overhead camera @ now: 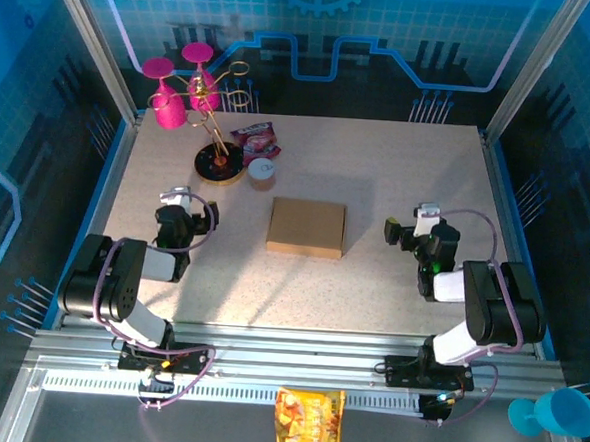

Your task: Fold the paper box

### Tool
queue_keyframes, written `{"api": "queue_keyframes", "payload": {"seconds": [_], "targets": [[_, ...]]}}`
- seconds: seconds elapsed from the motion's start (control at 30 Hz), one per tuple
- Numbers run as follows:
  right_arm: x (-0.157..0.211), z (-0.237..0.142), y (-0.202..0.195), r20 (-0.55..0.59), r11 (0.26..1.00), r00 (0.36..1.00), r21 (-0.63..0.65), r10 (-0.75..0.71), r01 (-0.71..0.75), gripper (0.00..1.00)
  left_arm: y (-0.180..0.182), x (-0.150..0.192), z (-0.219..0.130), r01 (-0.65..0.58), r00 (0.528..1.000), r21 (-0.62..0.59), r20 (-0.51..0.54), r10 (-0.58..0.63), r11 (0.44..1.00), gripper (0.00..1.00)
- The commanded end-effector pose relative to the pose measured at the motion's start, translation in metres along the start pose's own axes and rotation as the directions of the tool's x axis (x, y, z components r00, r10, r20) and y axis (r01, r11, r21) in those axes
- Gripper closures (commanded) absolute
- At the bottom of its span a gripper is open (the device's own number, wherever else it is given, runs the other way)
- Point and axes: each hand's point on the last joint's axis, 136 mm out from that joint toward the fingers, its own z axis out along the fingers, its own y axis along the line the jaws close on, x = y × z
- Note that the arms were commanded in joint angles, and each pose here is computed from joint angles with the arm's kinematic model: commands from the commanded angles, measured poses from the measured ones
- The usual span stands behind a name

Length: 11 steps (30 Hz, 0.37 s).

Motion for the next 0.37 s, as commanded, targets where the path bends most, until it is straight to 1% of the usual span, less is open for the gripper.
{"api": "queue_keyframes", "payload": {"seconds": [0.0,0.07,0.13,0.23,0.33], "targets": [[-0.0197,0.0114,0.0151,0.023,0.997,0.997,-0.022,-0.075,0.076,0.00,-0.0109,-0.0201,0.0014,-0.018,0.998,0.057,0.061,0.015,0.998,0.01],[-0.0191,0.0094,0.0165,0.031,0.995,0.994,0.010,-0.100,0.100,0.00,-0.0111,-0.0211,0.0018,-0.019,0.998,0.057,0.067,0.016,0.998,0.01],[-0.0190,0.0088,0.0203,0.036,0.993,0.992,0.005,-0.118,0.118,0.00,-0.0107,-0.0202,0.0018,-0.019,0.998,0.056,0.064,0.016,0.998,0.01],[-0.0189,0.0114,0.0139,0.020,0.996,0.996,0.014,-0.089,0.089,0.00,-0.0106,-0.0202,0.0018,-0.020,0.998,0.055,0.064,0.016,0.998,0.01],[-0.0199,0.0061,0.0207,0.054,0.992,0.991,0.007,-0.123,0.123,0.00,-0.0102,-0.0199,0.0007,-0.018,0.998,0.054,0.067,0.014,0.998,0.01]]}}
